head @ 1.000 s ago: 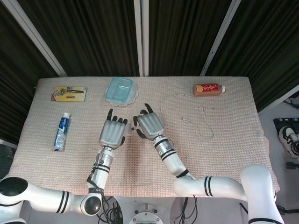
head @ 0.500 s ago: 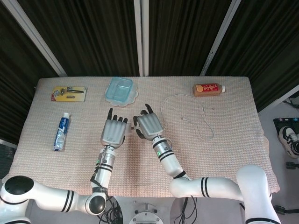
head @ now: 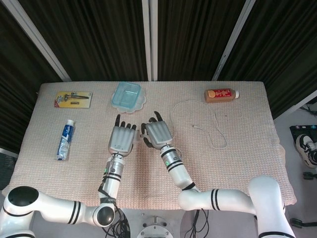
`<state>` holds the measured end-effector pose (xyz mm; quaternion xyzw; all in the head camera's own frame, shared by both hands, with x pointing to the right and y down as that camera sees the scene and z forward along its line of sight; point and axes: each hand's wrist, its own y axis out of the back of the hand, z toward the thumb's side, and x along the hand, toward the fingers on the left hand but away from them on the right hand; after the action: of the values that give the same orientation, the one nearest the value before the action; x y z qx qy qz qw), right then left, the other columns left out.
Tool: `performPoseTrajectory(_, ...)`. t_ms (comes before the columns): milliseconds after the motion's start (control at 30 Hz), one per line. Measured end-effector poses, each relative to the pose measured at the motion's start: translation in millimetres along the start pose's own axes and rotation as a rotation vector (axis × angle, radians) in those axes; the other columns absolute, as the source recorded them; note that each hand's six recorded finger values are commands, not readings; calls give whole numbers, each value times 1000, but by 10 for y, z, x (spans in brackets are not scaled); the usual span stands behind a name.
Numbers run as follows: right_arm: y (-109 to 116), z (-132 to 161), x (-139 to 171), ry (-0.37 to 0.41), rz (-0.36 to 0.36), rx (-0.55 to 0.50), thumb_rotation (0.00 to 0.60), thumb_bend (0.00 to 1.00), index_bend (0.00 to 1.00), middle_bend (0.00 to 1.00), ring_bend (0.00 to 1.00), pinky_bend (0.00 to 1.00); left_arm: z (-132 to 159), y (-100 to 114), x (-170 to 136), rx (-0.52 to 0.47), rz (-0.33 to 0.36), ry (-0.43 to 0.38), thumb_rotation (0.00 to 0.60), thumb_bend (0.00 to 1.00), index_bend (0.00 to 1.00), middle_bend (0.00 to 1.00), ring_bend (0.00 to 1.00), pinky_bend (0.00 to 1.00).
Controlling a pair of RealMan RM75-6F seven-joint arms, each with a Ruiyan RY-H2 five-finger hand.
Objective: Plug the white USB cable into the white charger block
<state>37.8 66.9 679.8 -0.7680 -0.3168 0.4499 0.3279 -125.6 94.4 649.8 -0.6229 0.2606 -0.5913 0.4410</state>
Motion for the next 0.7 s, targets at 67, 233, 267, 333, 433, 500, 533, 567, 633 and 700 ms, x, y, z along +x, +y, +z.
performPoseTrajectory(67,-5,1,-2,0,0,-4,600,386,644,545,243,0,7,1,6,-2,-1,-1,590,260,481,482,261,81)
performPoseTrajectory(233,-14,-8,-8,-3,-1,-9,600,380,648,537,243,0,23,-11,18,-6,-6,-4,592,259,481,482,261,82)
performPoseTrajectory(267,-16,-11,-8,-3,-1,-9,600,375,648,533,243,0,25,-11,20,-7,-6,-5,592,260,481,482,262,82)
performPoseTrajectory(333,-20,-19,-7,-3,1,-7,600,340,617,513,242,0,26,-13,22,-9,-7,-6,592,259,481,482,261,82)
performPoseTrajectory(433,-17,-25,1,-1,1,-13,600,234,533,466,226,0,24,-11,25,-16,-6,-6,592,257,481,482,261,83)
performPoseTrajectory(500,-17,-32,10,1,3,-18,600,142,468,425,208,0,29,-14,26,-20,-8,-10,593,256,481,481,261,84)
performPoseTrajectory(533,-13,-41,16,2,4,-16,600,90,420,399,193,0,29,-16,26,-20,-8,-11,593,256,481,480,261,85)
performPoseTrajectory(567,-10,-45,20,2,3,-15,600,64,389,382,184,0,28,-17,26,-20,-8,-12,592,256,481,480,261,85)
performPoseTrajectory(633,1,-63,32,1,2,-15,600,28,329,347,167,0,21,-19,22,-22,-8,-12,594,255,481,479,261,85)
performPoseTrajectory(700,22,-86,45,-1,-1,-17,600,20,303,327,163,0,9,-17,17,-25,-7,-13,592,255,481,479,262,86)
